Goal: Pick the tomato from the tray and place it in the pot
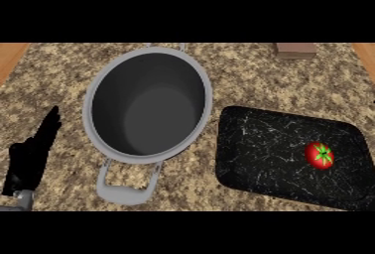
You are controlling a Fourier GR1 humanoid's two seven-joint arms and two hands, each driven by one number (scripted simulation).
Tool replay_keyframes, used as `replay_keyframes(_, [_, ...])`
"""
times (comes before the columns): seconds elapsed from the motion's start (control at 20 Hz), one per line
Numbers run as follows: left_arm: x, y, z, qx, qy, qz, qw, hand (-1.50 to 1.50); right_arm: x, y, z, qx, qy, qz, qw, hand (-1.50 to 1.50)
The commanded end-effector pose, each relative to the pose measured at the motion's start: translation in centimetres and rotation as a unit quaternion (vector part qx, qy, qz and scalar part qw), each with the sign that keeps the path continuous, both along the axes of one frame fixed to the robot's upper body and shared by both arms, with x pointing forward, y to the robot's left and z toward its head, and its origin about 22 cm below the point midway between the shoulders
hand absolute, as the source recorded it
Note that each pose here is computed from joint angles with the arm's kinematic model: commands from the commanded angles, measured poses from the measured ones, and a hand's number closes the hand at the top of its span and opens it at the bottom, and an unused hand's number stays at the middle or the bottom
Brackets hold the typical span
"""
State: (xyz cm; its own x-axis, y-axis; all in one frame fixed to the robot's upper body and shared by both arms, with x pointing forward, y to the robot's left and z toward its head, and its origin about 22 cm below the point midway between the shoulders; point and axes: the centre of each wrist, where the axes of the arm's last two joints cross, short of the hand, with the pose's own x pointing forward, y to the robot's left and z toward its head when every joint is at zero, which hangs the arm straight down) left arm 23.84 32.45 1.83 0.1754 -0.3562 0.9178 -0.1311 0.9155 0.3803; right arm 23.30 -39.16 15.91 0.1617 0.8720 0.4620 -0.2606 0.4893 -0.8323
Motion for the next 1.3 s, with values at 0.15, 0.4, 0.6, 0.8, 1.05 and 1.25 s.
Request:
replay_keyframes(0.15, [0.5,-1.0,0.5,0.0,-0.008,0.0,1.0,0.0,2.0,3.9,0.8,-0.056,0.15,0.032,0.987,-1.5])
replay_keyframes(0.4, [0.0,2.2,0.6,0.004,0.003,0.012,0.9999,0.0,4.1,6.2,0.3,-0.049,0.181,0.044,0.981,-1.5])
replay_keyframes(0.6, [-0.2,0.0,0.1,-0.005,0.002,0.011,0.9999,0.0,6.8,7.0,-1.3,-0.077,0.2,0.045,0.976,-1.5])
replay_keyframes(0.8, [-1.6,-0.3,1.6,0.002,0.003,0.011,0.9999,0.0,8.9,8.2,-1.7,-0.088,0.205,0.031,0.974,-1.5])
replay_keyframes(1.05, [0.7,0.3,-0.7,-0.002,0.004,0.009,0.9999,0.0,8.2,10.2,-5.2,-0.112,0.228,0.043,0.966,-1.5])
replay_keyframes(1.25, [-0.4,0.3,-1.0,0.008,0.001,0.019,0.9998,0.0,8.0,9.1,-3.2,-0.105,0.228,0.035,0.967,-1.5])
